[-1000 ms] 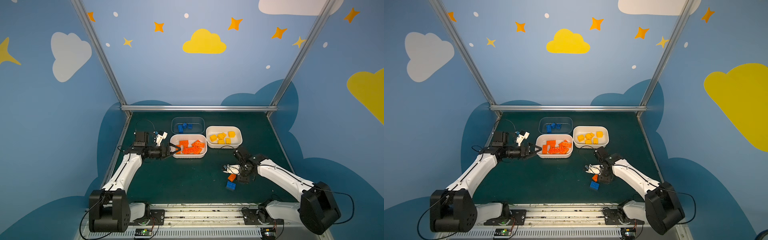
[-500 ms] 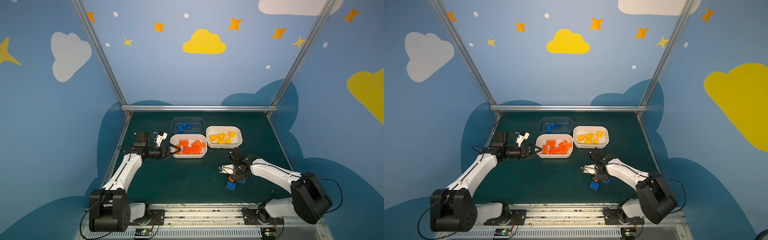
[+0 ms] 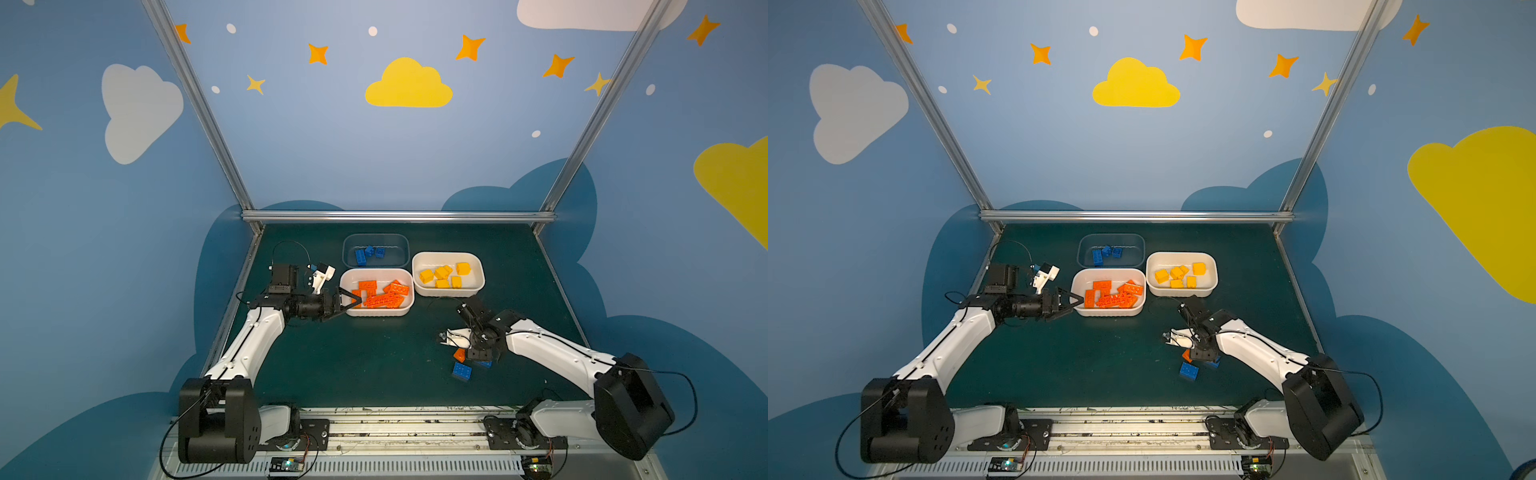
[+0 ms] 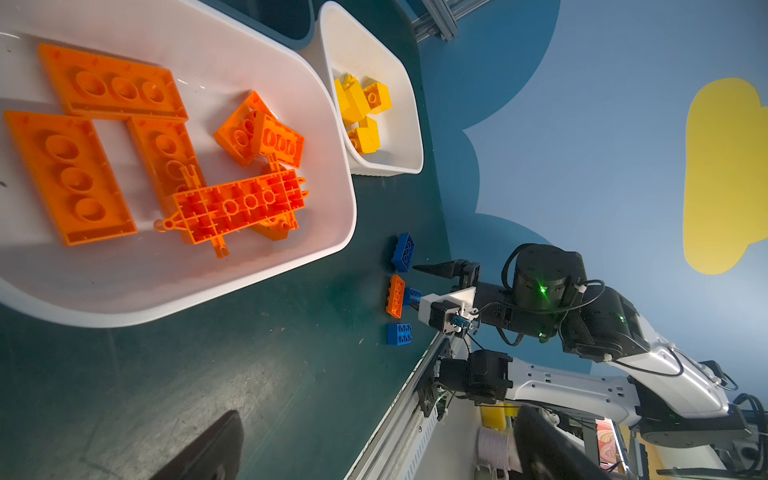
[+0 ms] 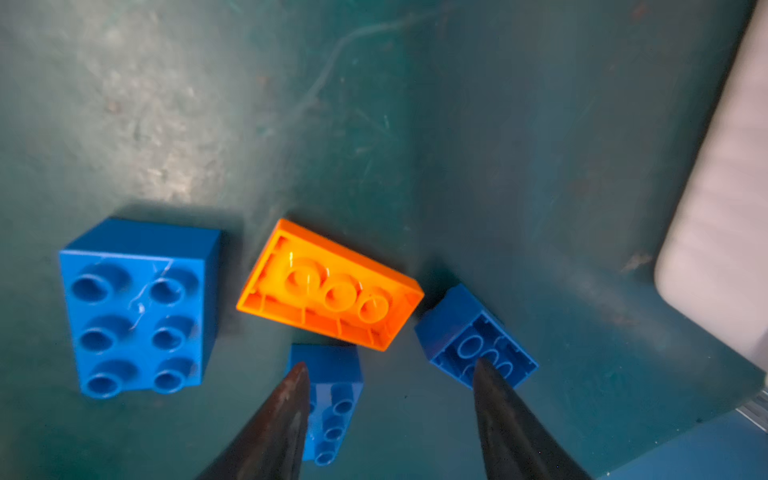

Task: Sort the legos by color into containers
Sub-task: 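Move the right gripper to the last orange brick among blue bricks and grasp it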

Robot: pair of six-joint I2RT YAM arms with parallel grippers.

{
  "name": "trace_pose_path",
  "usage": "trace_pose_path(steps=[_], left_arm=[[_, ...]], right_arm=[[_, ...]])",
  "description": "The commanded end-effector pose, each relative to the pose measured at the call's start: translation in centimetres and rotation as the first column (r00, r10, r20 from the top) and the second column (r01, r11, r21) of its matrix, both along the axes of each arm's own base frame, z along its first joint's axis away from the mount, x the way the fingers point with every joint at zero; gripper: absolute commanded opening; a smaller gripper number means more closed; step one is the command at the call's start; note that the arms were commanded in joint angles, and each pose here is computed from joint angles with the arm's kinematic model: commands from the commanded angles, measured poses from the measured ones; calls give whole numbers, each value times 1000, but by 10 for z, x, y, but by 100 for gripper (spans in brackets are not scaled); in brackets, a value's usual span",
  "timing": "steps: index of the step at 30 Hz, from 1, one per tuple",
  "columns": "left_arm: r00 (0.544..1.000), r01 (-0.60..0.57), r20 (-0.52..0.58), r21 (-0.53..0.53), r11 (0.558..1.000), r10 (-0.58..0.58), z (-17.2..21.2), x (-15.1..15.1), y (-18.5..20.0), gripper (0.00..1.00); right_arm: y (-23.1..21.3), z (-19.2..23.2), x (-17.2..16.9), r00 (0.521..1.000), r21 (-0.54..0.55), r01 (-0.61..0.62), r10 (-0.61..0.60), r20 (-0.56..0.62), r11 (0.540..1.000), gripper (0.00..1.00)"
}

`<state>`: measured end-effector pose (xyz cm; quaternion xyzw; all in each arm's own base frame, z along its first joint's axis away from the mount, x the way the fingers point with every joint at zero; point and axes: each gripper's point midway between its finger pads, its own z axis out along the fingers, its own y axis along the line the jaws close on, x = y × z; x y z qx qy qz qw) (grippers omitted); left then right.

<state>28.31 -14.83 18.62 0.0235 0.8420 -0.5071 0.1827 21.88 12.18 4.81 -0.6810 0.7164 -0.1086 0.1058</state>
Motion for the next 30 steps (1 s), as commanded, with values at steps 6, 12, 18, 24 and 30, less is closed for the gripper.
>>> trace_pose_path(steps=[6, 12, 18, 24, 30], left_arm=[[1000, 17, 3, 1, 1000, -17, -1, 2, -2, 100], [1000, 16, 5, 8, 1000, -16, -1, -1, -2, 100], [1000, 18, 6, 12, 1000, -18, -1, -4, -1, 100], [1000, 20, 8, 14, 1000, -20, 0, -6, -2, 100], [1000, 22, 11, 13, 1000, -22, 0, -6, -2, 100]], right_arm=[[9, -17, 9, 999, -19, -34, 34, -6, 999, 63], [23, -27, 14, 999, -5, -42, 42, -21, 999, 62], [30, -31, 12, 998, 18, -5, 6, -67, 1000, 58], [24, -37, -10, 968, 39, 89, -77, -240, 995, 43], [25, -40, -10, 954, 55, 127, -107, -279, 990, 34]])
